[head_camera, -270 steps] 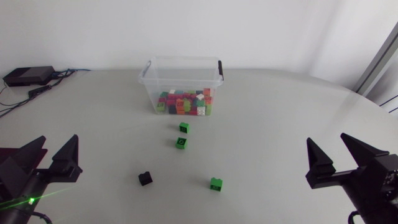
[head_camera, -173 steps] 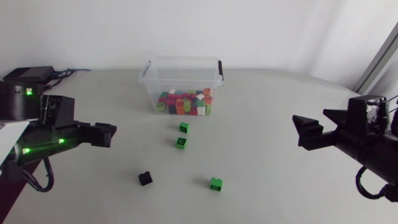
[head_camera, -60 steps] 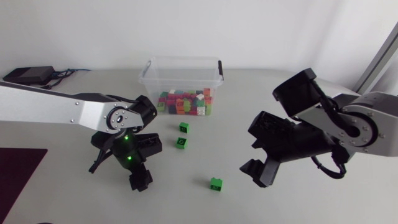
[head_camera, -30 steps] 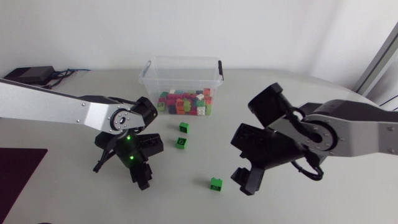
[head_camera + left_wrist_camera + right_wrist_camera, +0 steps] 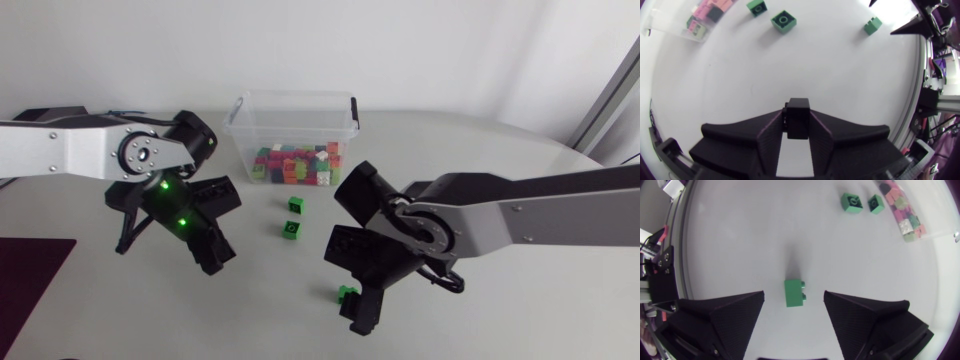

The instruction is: Place the duplo bricks in the container

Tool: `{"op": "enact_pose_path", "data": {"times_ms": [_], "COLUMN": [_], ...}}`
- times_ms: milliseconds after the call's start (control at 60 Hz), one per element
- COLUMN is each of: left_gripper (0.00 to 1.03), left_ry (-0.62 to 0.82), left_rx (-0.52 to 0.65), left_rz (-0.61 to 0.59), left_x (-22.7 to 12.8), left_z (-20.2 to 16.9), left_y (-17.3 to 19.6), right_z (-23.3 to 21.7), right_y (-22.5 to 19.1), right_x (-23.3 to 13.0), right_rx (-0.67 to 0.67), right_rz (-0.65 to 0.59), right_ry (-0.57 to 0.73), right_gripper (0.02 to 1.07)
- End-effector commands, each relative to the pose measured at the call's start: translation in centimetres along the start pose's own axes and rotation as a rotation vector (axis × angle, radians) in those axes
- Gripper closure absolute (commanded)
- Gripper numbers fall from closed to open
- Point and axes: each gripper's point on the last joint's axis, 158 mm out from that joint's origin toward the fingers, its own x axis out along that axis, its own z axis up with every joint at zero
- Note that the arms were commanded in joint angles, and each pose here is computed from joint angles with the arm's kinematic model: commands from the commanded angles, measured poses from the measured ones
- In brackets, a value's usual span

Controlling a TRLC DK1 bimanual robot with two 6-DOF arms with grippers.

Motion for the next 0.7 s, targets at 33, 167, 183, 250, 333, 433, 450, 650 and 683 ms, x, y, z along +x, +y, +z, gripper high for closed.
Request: {"op": "enact_pose_path", "data": {"times_ms": [33, 167, 183, 250, 333, 433, 450, 650, 683], "left_gripper": [0.8, 0.8, 0.8, 0.8, 0.8, 0.8, 0.8, 0.8, 0.8], "left_ry": [-0.091, -0.166, -0.177, -0.22, -0.262, -0.303, -0.308, -0.382, -0.397], "left_rx": [0.003, -0.026, -0.026, -0.033, -0.046, -0.07, -0.07, -0.1, -0.107], "left_rz": [0.022, 0.026, 0.027, 0.016, 0.021, 0.047, 0.049, 0.081, 0.089], "left_x": [-2.7, -4.2, -4.4, -5.2, -6.1, -6.9, -7.0, -8.3, -8.6], "left_z": [1.7, 3.0, 3.2, 4.0, 4.8, 5.7, 5.8, 7.4, 7.7], "left_y": [1.5, 2.6, 2.7, 2.7, 3.2, 4.2, 4.3, 5.6, 5.9], "right_z": [-0.6, -0.7, -0.7, -0.6, -0.4, -0.4, -0.3, -0.1, 0.0], "right_y": [0.6, 0.4, 0.4, 0.3, 0.2, -0.2, -0.3, -1.0, -1.0], "right_x": [1.7, 2.6, 2.6, 2.7, 2.9, 3.3, 3.4, 4.2, 4.3], "right_rx": [-0.055, -0.066, -0.068, -0.074, -0.08, -0.089, -0.091, -0.105, -0.106], "right_rz": [0.013, 0.018, 0.018, 0.018, 0.018, 0.006, 0.007, 0.017, 0.018], "right_ry": [0.064, 0.089, 0.089, 0.089, 0.091, 0.106, 0.107, 0.129, 0.131], "right_gripper": [0.21, 0.31, 0.31, 0.31, 0.31, 0.31, 0.32, 0.56, 0.6]}}
